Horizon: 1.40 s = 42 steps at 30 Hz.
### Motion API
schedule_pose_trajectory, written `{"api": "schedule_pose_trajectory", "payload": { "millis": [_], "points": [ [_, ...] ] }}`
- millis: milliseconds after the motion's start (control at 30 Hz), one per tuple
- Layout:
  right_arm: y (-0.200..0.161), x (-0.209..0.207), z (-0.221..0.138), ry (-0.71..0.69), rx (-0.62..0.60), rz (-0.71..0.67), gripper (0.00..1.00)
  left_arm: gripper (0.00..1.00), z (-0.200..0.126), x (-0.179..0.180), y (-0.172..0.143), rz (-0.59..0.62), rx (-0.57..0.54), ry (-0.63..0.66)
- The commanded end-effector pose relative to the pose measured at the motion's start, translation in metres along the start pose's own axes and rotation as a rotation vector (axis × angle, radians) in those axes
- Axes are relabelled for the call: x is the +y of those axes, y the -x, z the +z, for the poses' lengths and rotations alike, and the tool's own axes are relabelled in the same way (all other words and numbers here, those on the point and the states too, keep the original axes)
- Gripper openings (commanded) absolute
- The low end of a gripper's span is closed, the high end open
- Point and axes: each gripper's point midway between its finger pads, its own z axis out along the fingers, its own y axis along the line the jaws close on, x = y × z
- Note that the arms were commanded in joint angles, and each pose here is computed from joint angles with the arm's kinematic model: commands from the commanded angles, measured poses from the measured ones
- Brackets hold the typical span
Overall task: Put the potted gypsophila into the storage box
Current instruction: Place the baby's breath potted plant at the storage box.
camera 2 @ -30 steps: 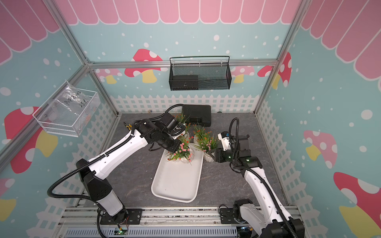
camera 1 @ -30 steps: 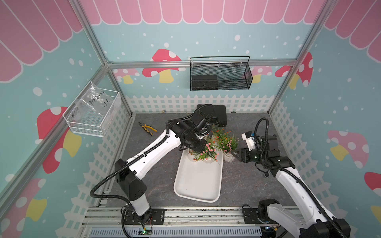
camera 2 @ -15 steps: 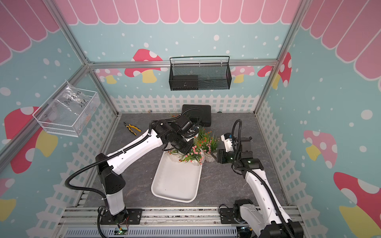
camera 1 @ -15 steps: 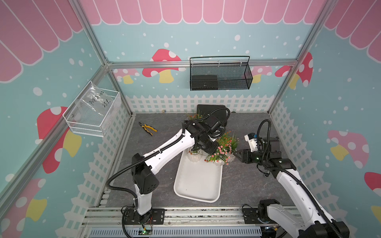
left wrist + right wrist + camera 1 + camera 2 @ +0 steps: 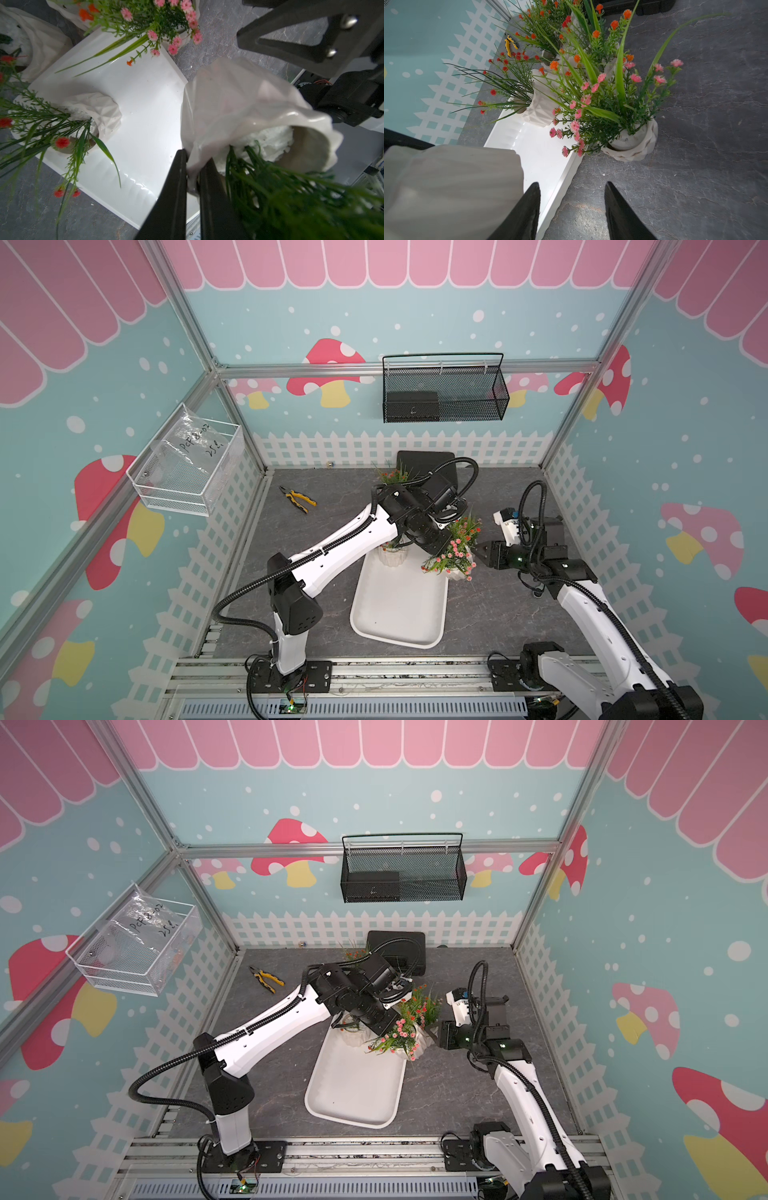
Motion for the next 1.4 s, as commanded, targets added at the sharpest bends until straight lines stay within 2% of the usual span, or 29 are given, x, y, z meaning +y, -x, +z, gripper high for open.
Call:
{"api": "schedule_pose_trajectory", "payload": {
  "millis": [0, 233, 567, 933, 1367],
  "points": [
    [-0.003, -0.003, -0.001, -0.007, 0.0, -0.003, 0.52, 0.0, 0.001, 0.002, 0.008, 0.014, -0.017, 0.011],
    [-0.005, -0.003, 0.0, -0.008, 0.006, -0.001, 0.52, 0.0, 0.003, 0.036, 0.001, -0.021, 0.003, 0.087],
    [-0.006, -0.006, -0.001, -0.02, 0.007, 0.01, 0.53, 0.0, 0.032, 0.078, -0.006, -0.051, 0.058, 0.218],
    [-0.008, -0.01, 0.003, -0.03, 0.021, 0.016, 0.53, 0.0, 0.075, 0.094, -0.011, -0.085, 0.086, 0.235],
    [-0.007, -0.013, 0.005, -0.038, 0.026, 0.022, 0.54, 0.0, 0.101, 0.119, -0.005, -0.129, 0.079, 0.271]
  ]
}}
